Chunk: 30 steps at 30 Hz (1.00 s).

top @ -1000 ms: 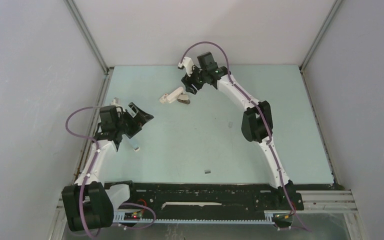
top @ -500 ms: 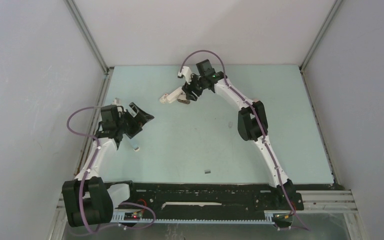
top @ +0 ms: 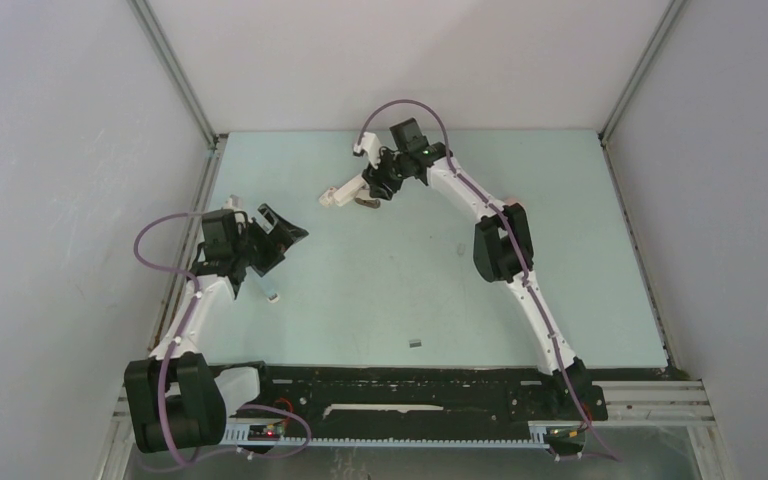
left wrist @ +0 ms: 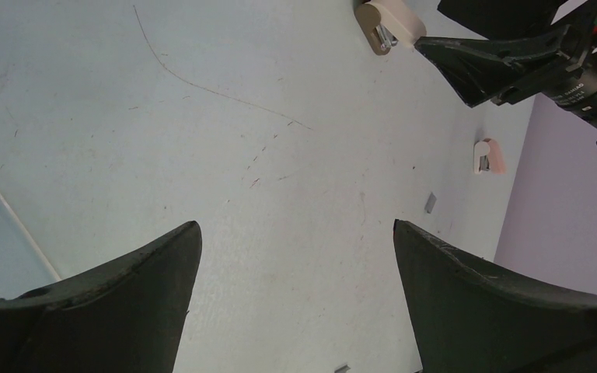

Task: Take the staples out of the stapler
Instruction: Move the stapler to the center of the board.

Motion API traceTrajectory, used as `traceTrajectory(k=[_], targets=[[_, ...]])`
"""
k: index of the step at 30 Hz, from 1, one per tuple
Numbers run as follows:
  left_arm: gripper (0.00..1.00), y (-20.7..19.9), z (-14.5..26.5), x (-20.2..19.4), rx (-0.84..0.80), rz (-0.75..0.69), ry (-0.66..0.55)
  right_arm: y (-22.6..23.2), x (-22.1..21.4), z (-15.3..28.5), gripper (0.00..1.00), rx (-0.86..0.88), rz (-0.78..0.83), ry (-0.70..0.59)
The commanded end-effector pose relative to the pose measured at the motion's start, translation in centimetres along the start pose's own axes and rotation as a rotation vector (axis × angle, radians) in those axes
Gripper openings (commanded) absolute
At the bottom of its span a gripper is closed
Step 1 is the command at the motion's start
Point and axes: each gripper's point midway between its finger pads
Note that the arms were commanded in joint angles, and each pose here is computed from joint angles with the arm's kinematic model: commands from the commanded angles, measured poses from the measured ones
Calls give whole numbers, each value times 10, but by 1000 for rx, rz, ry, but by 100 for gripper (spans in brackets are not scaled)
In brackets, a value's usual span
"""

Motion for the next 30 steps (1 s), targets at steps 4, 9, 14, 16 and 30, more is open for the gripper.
traceTrajectory(k=[4,9,14,16,30], targets=[[99,-24,5,25,-51,-28,-63,2,5,-7,58,3,31,-7],[99,-25,4,25,-51,-31,-63,3,4,-9,54,2,33,-3],[99,-24,5,24,-50,-32,-63,5,4,-9,40,9,42,0],[99,-24,5,25,-51,-34,-64,6,4,-9,33,14,45,1],[99,-29,9,24,-74,-44,-66,6,22,26,13,31,44,-34]])
Point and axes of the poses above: each gripper's point midway between its finger pads, its own z axis back along the fingers, its own y axis along the line the jaws close on, x = y × z, and after that the axes turned 1 degree about -z, right-handed
